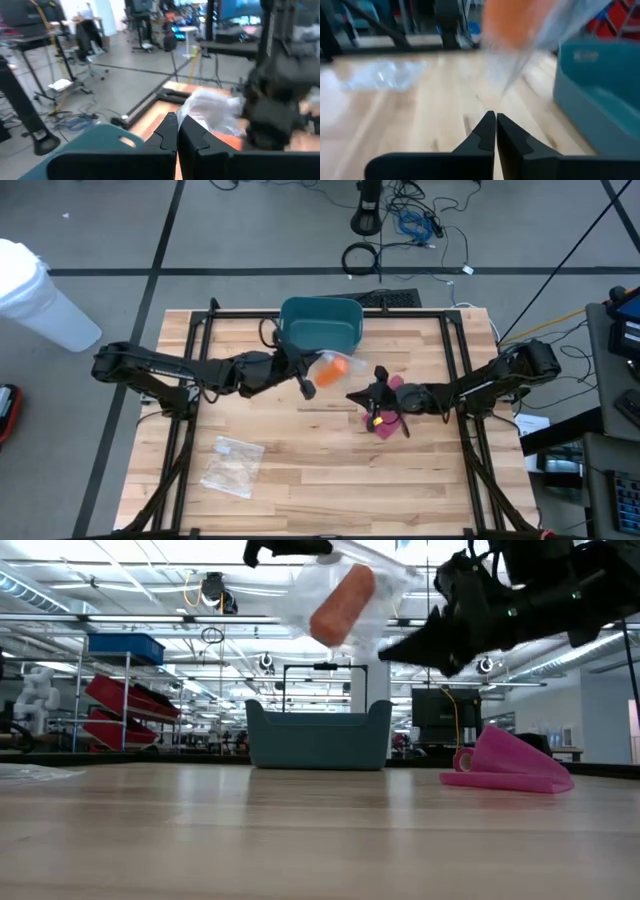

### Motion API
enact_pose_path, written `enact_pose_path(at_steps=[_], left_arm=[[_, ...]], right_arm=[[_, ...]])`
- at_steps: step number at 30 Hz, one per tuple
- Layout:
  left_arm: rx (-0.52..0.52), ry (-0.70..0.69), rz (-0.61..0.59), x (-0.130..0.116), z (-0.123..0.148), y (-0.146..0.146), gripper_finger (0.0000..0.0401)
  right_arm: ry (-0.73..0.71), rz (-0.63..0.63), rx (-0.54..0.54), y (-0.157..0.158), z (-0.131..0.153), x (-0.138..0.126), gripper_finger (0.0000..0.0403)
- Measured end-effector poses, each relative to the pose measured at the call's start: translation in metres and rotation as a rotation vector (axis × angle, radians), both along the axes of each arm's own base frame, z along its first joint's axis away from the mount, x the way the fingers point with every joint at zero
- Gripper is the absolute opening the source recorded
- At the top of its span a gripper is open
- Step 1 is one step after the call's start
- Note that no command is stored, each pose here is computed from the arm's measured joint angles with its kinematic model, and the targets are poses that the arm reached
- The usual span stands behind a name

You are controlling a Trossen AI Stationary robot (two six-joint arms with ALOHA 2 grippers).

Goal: Roll bandage
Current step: Put the transparent zip lock containing the rolled orange bandage into the blue bin

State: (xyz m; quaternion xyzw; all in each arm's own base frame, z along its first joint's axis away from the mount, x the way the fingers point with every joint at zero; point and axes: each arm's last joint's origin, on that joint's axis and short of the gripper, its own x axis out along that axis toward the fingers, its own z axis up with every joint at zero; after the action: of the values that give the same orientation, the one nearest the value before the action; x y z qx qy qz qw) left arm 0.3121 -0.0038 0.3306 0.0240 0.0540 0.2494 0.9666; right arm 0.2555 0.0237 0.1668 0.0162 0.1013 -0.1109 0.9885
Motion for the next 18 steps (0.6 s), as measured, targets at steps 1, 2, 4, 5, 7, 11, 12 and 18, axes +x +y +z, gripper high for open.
enact_pose_path(at_steps=[1,2,4,5,7,11,12,18], left_arm=[[0.0,-0.009,0.01,-0.003,0.003,0.001,0.0],[0.0,-0.009,0.013,-0.005,0.005,0.001,0.0],[-0.001,-0.011,0.015,-0.006,0.006,0.001,0.0],[0.0,-0.004,0.012,-0.006,0.005,0.001,0.0],[-0.001,0.023,-0.007,-0.006,0.002,0.0,0.0],[-0.027,0.101,-0.01,-0.007,-0.006,0.0,0.0],[-0.036,0.119,-0.008,-0.008,-0.008,0.0,0.0],[-0.069,0.168,-0.024,-0.006,-0.017,-0.001,0.0]], right_arm=[[0.026,-0.012,-0.002,0.001,-0.003,-0.001,0.0],[0.039,-0.018,0.0,0.001,-0.004,-0.001,0.0],[0.04,-0.022,0.011,0.001,-0.004,-0.002,0.0],[0.037,-0.021,0.014,0.001,-0.003,-0.002,0.0],[0.024,0.006,0.009,0.003,0.001,-0.003,0.0],[-0.048,0.06,-0.044,0.009,0.021,-0.01,0.0001],[-0.072,0.069,-0.063,0.01,0.028,-0.013,0.0004],[-0.102,0.07,-0.196,0.005,0.06,-0.022,0.0068]])
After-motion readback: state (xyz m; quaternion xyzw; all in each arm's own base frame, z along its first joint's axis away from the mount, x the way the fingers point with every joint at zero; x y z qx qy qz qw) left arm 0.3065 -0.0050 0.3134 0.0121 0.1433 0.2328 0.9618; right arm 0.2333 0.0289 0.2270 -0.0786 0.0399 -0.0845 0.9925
